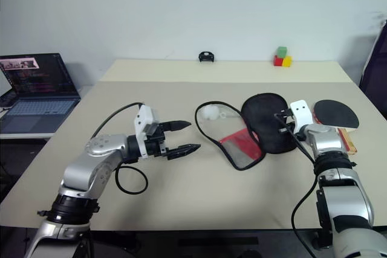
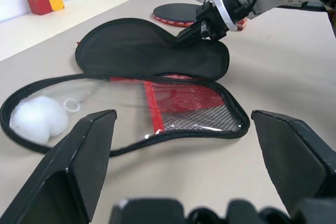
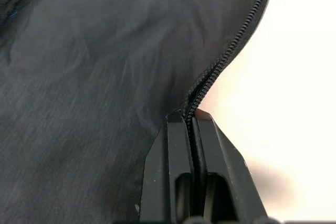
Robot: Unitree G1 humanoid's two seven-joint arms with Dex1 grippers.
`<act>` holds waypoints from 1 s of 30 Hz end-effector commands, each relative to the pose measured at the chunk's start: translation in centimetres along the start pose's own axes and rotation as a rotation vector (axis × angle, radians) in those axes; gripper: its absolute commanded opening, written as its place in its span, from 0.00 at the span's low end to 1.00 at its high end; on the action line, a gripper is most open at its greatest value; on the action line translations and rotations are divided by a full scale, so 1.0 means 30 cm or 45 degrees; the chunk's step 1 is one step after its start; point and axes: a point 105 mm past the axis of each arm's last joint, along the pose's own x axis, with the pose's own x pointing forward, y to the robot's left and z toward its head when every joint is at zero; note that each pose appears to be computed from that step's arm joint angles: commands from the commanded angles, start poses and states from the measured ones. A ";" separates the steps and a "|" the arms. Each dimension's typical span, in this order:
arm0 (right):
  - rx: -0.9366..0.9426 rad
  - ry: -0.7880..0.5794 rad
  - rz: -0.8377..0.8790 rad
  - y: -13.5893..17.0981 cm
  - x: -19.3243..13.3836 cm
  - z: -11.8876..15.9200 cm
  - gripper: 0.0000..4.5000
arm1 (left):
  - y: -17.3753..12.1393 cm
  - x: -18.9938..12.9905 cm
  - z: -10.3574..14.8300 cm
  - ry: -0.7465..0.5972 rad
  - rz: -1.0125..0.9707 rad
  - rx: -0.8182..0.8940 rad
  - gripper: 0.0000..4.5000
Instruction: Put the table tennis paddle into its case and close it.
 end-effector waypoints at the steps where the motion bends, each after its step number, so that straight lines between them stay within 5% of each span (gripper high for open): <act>1: 0.083 -0.032 0.060 0.028 -0.003 0.039 0.14 | 0.007 -0.009 0.035 -0.015 0.008 0.056 1.00; 8: 0.149 -0.017 0.125 0.066 -0.008 0.028 0.68 | 0.009 -0.013 0.033 -0.013 0.012 0.054 1.00; 18: 0.164 -0.177 0.015 -0.027 -0.123 0.098 0.68 | 0.025 -0.027 0.042 -0.031 0.048 0.052 1.00; 23: 0.307 -0.230 0.037 -0.031 -0.177 0.084 0.97 | 0.027 -0.025 0.041 -0.036 0.052 0.048 1.00; 30: 0.283 -0.389 -0.190 -0.168 -0.257 0.117 0.99 | 0.035 -0.030 0.054 -0.047 0.065 0.053 1.00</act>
